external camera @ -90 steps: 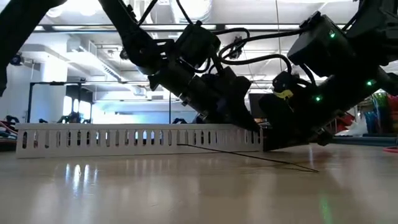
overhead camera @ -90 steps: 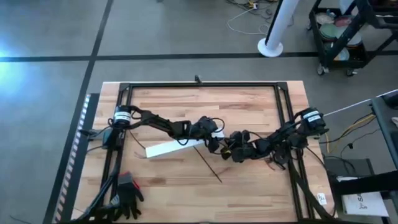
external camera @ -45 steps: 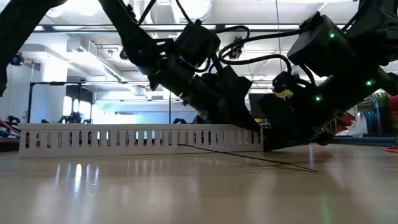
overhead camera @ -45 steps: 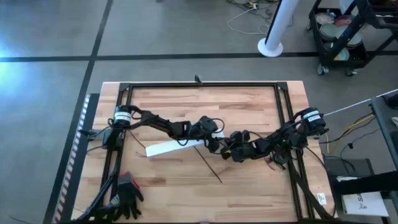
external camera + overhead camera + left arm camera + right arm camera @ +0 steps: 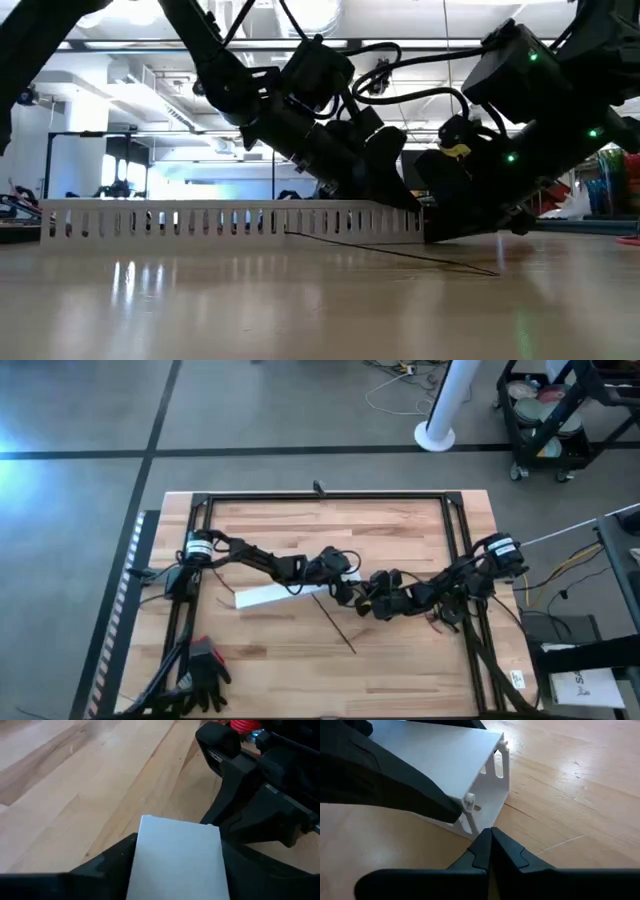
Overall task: Ziptie cables
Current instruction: Close the white cable duct, then return to Home Position
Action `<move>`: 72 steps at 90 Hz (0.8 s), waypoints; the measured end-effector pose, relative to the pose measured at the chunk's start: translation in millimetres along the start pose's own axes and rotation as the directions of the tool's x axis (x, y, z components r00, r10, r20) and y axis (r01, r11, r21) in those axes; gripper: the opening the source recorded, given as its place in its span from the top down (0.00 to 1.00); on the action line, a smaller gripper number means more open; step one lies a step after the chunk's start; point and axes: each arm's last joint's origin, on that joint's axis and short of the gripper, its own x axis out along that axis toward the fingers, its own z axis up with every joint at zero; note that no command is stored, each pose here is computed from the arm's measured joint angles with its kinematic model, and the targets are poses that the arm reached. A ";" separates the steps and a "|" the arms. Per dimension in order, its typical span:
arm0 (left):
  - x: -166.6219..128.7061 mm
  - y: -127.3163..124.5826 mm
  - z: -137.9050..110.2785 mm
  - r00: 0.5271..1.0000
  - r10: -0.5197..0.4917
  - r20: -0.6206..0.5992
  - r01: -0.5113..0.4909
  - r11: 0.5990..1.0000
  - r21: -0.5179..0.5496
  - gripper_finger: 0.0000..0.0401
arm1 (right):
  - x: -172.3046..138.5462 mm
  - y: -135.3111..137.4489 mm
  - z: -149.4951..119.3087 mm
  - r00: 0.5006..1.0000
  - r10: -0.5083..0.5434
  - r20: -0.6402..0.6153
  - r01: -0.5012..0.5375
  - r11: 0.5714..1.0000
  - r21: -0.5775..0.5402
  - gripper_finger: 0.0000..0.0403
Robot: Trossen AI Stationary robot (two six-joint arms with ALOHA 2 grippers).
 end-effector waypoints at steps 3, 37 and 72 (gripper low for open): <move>0.0 0.0 0.0 1.000 0.000 0.000 0.000 1.000 0.000 0.45 | 0.0 -0.1 -0.1 1.000 -0.001 0.000 0.001 1.000 -0.001 1.00; -12.1 -3.7 13.0 1.000 -0.013 -0.010 0.013 1.000 0.005 0.30 | -16.5 0.6 10.8 0.998 0.030 -0.051 -0.033 0.998 -0.062 1.00; -52.5 -14.1 63.3 0.971 -0.170 0.168 0.160 0.985 0.070 0.36 | -56.5 -31.8 60.9 0.947 0.306 -0.101 -0.320 0.930 -0.179 1.00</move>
